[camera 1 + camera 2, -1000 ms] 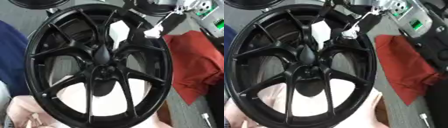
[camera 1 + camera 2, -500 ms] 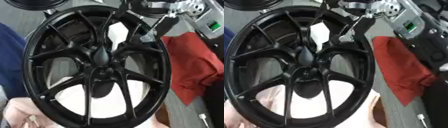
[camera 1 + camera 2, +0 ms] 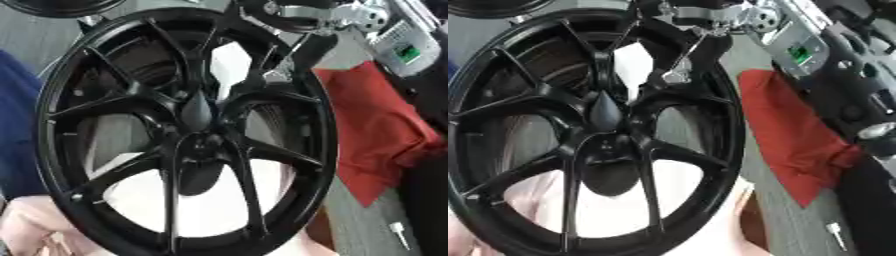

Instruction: Pull the pin out of the wheel hub.

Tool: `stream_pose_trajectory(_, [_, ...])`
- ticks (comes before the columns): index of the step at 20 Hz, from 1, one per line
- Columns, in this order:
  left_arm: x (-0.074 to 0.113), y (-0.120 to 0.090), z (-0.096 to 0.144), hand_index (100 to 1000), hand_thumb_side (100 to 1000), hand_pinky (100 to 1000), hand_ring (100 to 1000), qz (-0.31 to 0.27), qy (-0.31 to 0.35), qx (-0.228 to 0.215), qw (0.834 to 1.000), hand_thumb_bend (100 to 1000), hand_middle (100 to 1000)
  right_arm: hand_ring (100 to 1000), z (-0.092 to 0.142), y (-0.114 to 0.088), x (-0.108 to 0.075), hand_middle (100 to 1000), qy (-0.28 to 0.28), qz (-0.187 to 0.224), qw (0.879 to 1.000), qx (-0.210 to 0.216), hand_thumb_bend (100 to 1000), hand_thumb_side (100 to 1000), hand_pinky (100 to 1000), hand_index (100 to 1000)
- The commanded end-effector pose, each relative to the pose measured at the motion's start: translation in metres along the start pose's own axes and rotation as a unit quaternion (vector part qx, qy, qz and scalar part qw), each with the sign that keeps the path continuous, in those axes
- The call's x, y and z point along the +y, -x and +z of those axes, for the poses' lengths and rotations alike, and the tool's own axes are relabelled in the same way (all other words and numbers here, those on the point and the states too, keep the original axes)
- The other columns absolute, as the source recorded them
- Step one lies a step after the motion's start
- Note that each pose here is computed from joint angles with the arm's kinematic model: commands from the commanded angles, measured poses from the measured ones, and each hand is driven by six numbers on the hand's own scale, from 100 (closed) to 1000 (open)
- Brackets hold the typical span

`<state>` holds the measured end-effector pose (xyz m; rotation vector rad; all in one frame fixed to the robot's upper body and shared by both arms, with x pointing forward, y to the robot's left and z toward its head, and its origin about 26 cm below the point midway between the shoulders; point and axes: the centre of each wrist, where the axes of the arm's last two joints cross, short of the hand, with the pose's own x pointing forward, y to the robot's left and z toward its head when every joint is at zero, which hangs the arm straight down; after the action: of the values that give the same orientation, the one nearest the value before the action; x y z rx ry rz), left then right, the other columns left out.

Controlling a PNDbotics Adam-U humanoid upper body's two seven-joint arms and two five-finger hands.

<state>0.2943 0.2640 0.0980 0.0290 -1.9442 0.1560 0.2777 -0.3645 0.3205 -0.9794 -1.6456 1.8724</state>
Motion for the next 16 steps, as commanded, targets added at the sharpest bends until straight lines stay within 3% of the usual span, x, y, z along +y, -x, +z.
stream_pose_trajectory(1, [0.0,-0.0039,-0.0016,732,549,680,573,0.001,0.006,-0.007,1.0,344,520,829,0.0018,-0.0026,-0.011,776,0.001,0.019,1.0,0.004,370,503,806,871])
stream_pose_trajectory(16, [-0.0011,-0.001,-0.0006,733,550,680,573,0.001,0.009,-0.001,1.0,345,519,815,0.007,0.0069,-0.008,740,-0.03,0.005,1.0,0.007,322,524,789,863])
